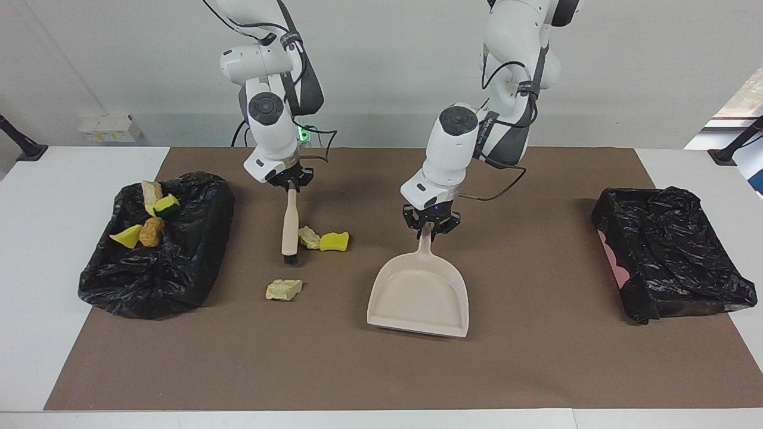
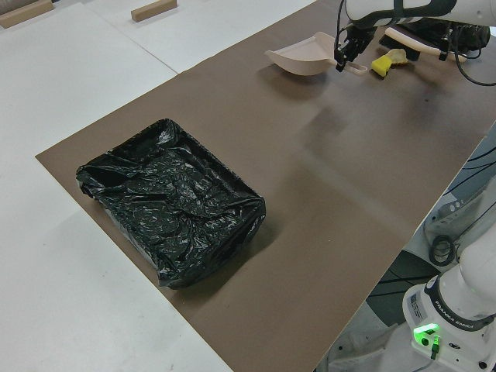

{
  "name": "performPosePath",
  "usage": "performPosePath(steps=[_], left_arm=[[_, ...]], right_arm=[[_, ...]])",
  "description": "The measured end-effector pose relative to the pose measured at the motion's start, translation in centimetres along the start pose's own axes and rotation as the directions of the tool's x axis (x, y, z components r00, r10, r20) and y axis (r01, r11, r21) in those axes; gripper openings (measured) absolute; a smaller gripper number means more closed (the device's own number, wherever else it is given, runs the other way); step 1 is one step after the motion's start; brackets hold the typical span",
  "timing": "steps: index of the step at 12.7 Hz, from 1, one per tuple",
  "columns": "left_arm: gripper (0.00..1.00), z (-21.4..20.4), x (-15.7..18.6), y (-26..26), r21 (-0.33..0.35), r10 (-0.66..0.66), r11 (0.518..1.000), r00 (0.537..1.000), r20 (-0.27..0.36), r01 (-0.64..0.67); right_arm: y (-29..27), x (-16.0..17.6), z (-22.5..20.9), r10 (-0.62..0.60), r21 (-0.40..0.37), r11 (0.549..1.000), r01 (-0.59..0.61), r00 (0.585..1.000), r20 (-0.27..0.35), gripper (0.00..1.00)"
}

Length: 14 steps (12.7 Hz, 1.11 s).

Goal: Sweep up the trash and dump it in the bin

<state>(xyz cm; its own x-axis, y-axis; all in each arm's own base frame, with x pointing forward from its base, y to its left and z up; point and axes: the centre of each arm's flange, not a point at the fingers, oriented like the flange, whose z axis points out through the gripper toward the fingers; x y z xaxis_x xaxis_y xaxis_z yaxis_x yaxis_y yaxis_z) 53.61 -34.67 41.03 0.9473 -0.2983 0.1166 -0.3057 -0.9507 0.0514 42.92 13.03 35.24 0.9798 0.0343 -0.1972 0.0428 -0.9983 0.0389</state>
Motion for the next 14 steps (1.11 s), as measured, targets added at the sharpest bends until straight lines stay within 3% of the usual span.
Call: performPosePath(steps=[3, 6, 9, 12, 14], left_arm=[[0.32, -2.5, -0.7, -3.8, 0.006, 0.256, 0.966, 0.964, 0.078, -0.257], [0.32, -3.0, -0.8, -9.6, -0.031, 0.529, 0.847, 0.838, 0.136, -0.530], [0.32, -2.0, -1.2, -13.4, -0.079, 0.706, 0.706, 0.691, 0.153, -0.704], [0.32, -0.7, -2.3, -14.4, -0.074, 0.775, 0.625, 0.608, 0.172, -0.777], [0.32, 0.0, -3.7, -14.6, -0.061, 0.836, 0.536, 0.519, 0.181, -0.842]], right_arm=[[-2.6, -0.4, 0.6, 0.010, -0.008, 1.000, -0.010, 1.000, 0.001, 0.26], [-3.6, -0.3, 1.0, 0.008, -0.008, 1.000, -0.008, 1.000, -0.014, 0.26], [-3.8, -0.3, 1.1, 0.004, -0.009, 1.000, -0.004, 1.000, -0.013, 0.26], [-5.5, -0.7, 1.0, -0.020, 0.000, 1.000, 0.020, 1.000, -0.015, 0.26], [-6.9, -1.1, 0.7, -0.026, 0.033, 0.999, 0.026, 1.000, -0.011, 0.26]])
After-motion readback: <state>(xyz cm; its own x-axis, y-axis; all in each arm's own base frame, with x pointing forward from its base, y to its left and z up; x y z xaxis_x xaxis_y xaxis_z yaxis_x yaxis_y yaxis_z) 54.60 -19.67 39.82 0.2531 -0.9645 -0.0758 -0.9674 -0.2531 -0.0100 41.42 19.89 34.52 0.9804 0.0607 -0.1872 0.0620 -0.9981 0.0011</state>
